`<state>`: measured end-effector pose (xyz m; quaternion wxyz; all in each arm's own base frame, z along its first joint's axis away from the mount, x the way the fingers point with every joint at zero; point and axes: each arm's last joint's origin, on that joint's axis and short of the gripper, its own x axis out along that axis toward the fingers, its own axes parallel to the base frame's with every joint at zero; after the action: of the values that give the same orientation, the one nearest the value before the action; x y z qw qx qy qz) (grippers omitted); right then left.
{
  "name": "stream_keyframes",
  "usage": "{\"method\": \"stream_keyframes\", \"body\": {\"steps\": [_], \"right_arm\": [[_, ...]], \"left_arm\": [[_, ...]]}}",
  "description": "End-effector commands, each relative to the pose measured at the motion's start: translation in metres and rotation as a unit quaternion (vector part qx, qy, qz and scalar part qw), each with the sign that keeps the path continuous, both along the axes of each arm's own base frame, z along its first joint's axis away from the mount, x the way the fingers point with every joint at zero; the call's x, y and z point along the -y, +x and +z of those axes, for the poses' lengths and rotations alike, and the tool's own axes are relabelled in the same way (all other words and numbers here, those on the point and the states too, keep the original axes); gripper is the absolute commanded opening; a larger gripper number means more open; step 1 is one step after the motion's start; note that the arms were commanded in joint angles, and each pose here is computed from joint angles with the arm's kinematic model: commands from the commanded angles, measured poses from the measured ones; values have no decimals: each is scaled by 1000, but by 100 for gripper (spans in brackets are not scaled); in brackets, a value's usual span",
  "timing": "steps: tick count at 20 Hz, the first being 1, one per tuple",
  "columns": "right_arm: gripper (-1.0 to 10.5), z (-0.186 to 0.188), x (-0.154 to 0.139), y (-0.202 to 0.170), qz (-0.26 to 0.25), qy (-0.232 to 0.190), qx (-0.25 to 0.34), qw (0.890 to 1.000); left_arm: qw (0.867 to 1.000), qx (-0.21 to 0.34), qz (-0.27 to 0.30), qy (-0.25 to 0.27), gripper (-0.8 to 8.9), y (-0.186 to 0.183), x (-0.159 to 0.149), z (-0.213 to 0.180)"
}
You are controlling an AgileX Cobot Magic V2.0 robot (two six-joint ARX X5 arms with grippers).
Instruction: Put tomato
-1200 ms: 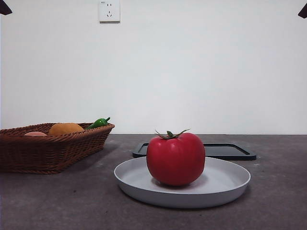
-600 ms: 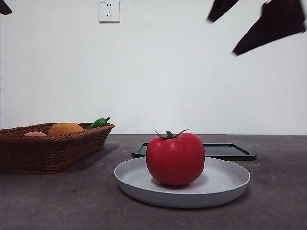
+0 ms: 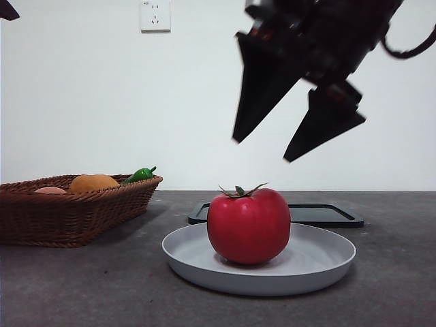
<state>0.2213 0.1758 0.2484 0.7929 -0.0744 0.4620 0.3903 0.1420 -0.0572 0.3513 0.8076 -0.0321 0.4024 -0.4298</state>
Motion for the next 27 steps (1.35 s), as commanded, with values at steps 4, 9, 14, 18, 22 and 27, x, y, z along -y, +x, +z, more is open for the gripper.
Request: {"method": "stream_keyframes", "body": {"steps": [4, 9, 14, 18, 22, 27], "right_arm": [[506, -15, -22, 7, 8, -25, 17, 1000], [510, -30, -32, 12, 6, -41, 18, 999], [512, -44, -41, 15, -2, -56, 12, 998], [514, -59, -44, 18, -5, -78, 1, 997], [433, -65, -46, 19, -6, -87, -5, 996], [177, -65, -46, 18, -4, -87, -7, 996]], "left_arm": [[1000, 14, -7, -3, 496, 2, 1, 5], [1000, 15, -7, -3, 490, 2, 1, 5], [1000, 15, -7, -3, 490, 2, 1, 5], [1000, 15, -7, -3, 490, 2, 1, 5], [1000, 15, -7, -3, 491, 2, 1, 5], [1000, 15, -7, -3, 491, 2, 1, 5]]}}
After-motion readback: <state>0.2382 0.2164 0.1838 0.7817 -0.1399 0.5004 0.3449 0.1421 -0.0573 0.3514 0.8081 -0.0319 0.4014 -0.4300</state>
